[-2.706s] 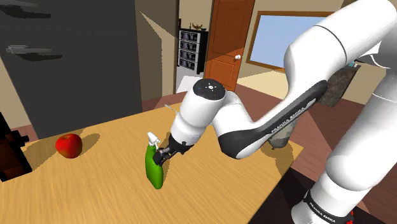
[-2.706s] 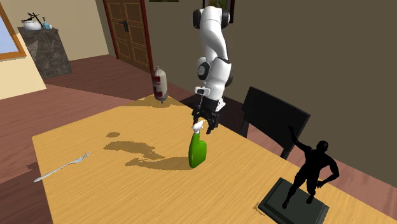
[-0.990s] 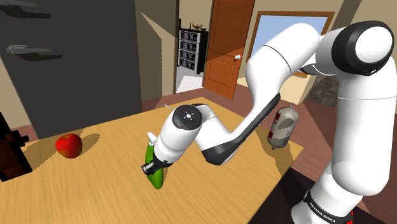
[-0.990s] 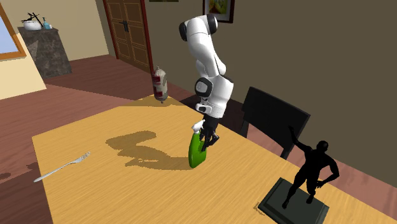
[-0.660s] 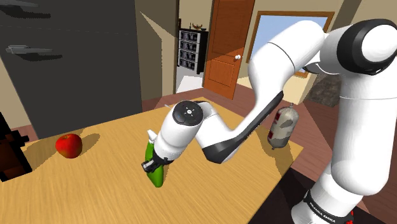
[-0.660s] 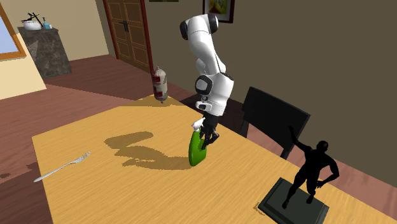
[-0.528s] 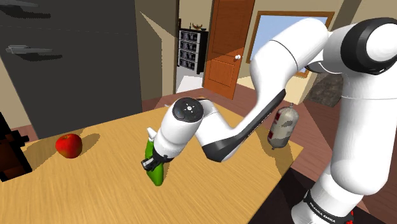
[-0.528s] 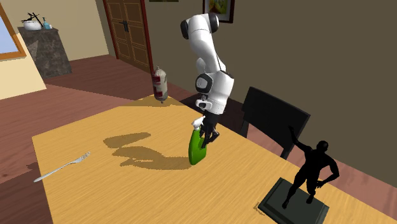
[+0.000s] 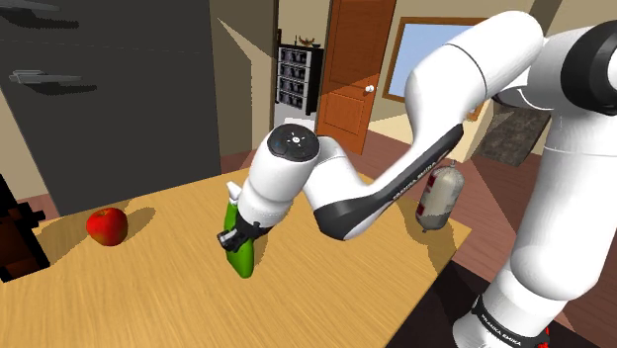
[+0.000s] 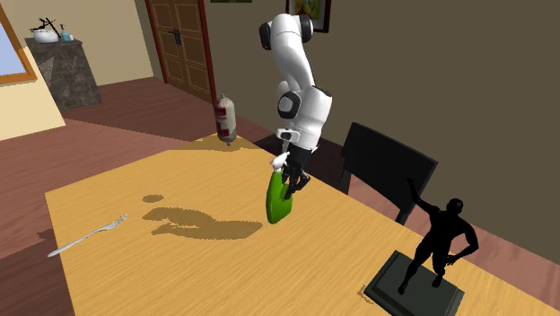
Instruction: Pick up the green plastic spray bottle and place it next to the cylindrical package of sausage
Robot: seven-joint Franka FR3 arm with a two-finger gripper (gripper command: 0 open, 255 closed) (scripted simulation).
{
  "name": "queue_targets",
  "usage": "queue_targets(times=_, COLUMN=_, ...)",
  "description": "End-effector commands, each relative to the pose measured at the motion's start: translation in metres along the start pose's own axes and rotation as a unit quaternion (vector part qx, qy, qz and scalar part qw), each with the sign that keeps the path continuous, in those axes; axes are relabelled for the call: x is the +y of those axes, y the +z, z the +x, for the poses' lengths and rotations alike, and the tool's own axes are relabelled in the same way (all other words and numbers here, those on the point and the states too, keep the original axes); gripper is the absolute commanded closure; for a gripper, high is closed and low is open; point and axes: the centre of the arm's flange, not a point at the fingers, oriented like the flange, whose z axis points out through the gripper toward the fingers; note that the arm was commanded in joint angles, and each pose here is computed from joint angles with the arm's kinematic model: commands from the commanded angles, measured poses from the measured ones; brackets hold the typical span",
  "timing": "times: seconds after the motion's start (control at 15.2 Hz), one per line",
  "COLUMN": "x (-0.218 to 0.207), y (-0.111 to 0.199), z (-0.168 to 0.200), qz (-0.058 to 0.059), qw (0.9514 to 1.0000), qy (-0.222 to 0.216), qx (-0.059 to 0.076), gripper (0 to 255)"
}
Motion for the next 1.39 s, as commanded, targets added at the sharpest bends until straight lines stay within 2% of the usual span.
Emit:
queue_targets(times=0.0, x=0.001, y=-0.010, z=0.005, qz=0.000, qw=1.0000, qy=0.000, qx=0.000, gripper=255)
queue_targets(times=1.32, x=0.001, y=-0.104, z=0.052, qz=0.000, qw=1.0000, qy=0.000, qx=0.000, gripper=255)
